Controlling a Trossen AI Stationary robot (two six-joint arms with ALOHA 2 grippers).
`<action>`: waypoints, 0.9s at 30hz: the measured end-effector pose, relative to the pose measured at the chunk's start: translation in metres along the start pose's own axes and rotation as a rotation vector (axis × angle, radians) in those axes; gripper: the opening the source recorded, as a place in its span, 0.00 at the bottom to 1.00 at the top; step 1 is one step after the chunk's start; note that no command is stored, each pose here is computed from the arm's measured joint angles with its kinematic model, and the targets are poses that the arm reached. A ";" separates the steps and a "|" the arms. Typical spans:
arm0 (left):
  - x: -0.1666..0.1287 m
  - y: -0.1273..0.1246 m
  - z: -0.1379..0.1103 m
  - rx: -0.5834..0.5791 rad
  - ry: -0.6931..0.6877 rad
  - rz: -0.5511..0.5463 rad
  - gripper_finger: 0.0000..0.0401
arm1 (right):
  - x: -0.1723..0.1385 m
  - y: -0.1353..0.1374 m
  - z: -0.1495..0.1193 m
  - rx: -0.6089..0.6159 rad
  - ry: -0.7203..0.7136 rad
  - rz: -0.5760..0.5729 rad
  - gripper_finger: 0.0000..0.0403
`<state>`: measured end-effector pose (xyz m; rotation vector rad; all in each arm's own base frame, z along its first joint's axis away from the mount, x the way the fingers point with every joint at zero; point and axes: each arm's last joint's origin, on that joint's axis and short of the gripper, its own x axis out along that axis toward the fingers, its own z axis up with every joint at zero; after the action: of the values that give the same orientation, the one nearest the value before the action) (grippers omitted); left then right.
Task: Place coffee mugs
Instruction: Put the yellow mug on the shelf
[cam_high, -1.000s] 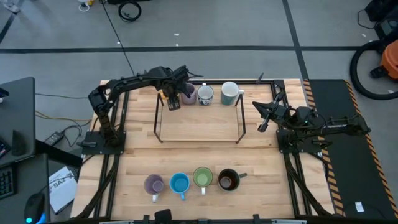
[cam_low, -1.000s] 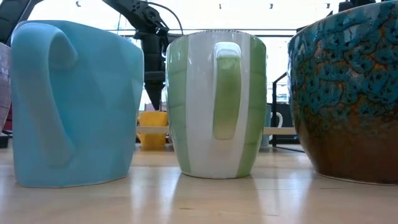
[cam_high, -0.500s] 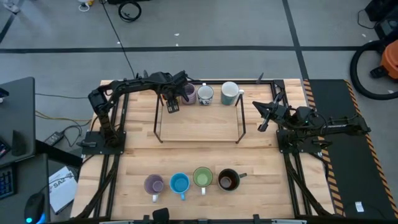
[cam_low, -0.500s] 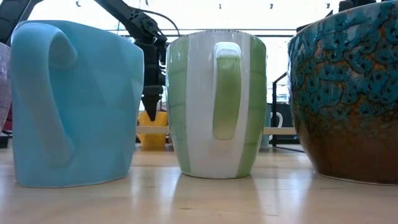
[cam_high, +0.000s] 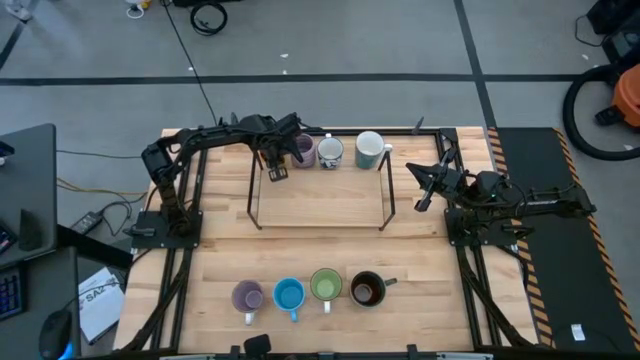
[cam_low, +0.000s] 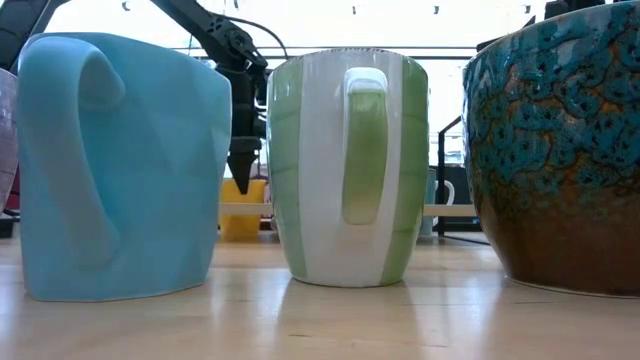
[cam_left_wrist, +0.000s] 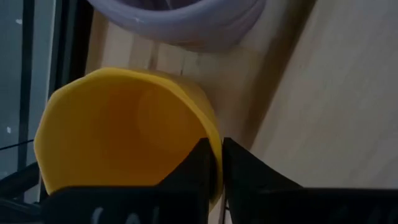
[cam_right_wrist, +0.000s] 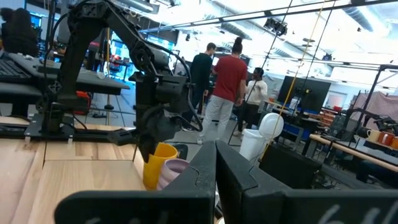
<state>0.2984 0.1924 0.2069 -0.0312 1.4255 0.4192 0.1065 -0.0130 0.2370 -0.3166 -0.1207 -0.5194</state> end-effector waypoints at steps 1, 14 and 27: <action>0.000 0.000 0.000 -0.004 0.003 -0.002 0.07 | 0.000 0.000 0.000 0.000 0.000 -0.001 0.02; -0.019 0.015 0.004 -0.009 0.014 0.003 0.07 | 0.000 0.000 0.000 -0.001 -0.002 -0.001 0.02; -0.087 0.055 0.018 -0.066 -0.078 0.051 0.07 | 0.000 0.000 0.000 -0.005 -0.002 -0.001 0.02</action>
<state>0.2916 0.2255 0.3058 -0.0314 1.3374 0.5046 0.1065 -0.0130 0.2373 -0.3223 -0.1215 -0.5206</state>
